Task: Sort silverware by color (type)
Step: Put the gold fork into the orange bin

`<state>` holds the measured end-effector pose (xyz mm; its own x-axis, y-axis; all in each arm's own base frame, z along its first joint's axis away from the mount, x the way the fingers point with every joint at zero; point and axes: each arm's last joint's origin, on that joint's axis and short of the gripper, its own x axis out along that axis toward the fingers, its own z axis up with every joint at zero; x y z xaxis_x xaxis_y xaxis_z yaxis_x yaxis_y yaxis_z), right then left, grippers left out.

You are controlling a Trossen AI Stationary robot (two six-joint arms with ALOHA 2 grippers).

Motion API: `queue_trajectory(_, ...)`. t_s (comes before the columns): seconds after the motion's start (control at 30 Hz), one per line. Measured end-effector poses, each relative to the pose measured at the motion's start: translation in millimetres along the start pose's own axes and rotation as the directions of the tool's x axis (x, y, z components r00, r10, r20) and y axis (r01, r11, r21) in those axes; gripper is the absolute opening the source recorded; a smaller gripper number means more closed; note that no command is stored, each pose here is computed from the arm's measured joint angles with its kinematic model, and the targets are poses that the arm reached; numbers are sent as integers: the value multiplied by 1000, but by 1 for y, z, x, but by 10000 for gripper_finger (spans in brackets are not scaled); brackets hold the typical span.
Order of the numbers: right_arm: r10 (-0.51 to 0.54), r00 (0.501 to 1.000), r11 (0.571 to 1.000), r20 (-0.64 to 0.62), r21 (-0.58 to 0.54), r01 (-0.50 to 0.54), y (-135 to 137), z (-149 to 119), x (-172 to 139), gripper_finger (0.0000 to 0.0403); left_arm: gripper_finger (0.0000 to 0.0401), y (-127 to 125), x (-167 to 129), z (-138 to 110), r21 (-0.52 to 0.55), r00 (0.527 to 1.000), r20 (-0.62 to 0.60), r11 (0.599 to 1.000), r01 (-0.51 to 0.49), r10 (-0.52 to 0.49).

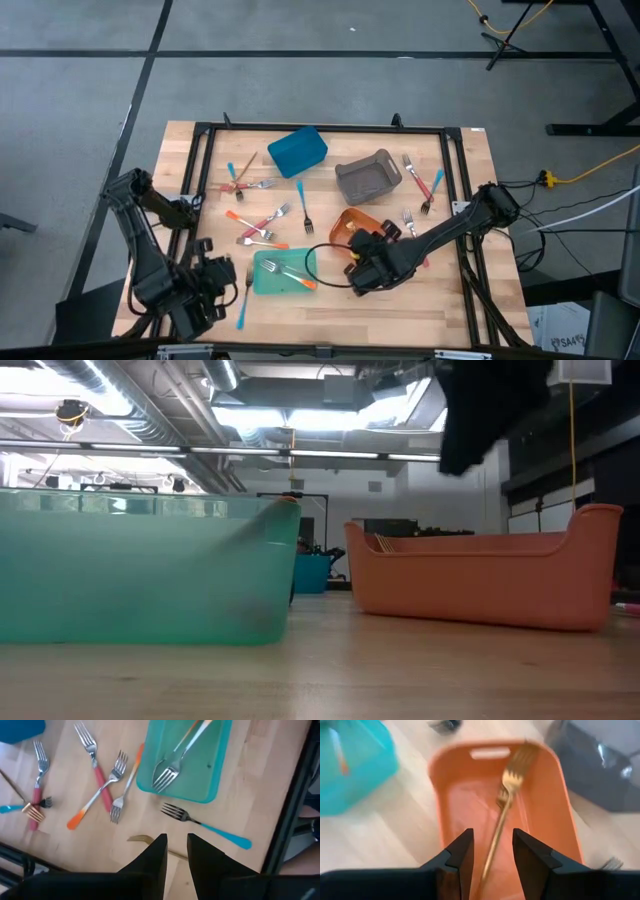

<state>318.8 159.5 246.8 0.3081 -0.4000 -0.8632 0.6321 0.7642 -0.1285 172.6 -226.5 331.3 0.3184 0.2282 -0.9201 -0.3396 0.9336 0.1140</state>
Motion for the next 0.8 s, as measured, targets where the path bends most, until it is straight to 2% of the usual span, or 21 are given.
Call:
queue_trajectory(0.27, 93, 995, 994, 48, -66, -90, 7, 17, -22, 124, 69, 0, 23, -18, -127, 995, -33, 987, -94, 90)
queue_trajectory(0.5, 222, 969, 969, 104, -133, -208, 20, 25, -25, 124, 69, 4, 51, -33, -240, 978, -117, 951, -196, 172)
queue_trajectory(0.8, 319, 938, 938, 138, -188, -291, 29, 30, -28, 124, 69, 1, 89, -51, -367, 973, -176, 907, -206, 150)
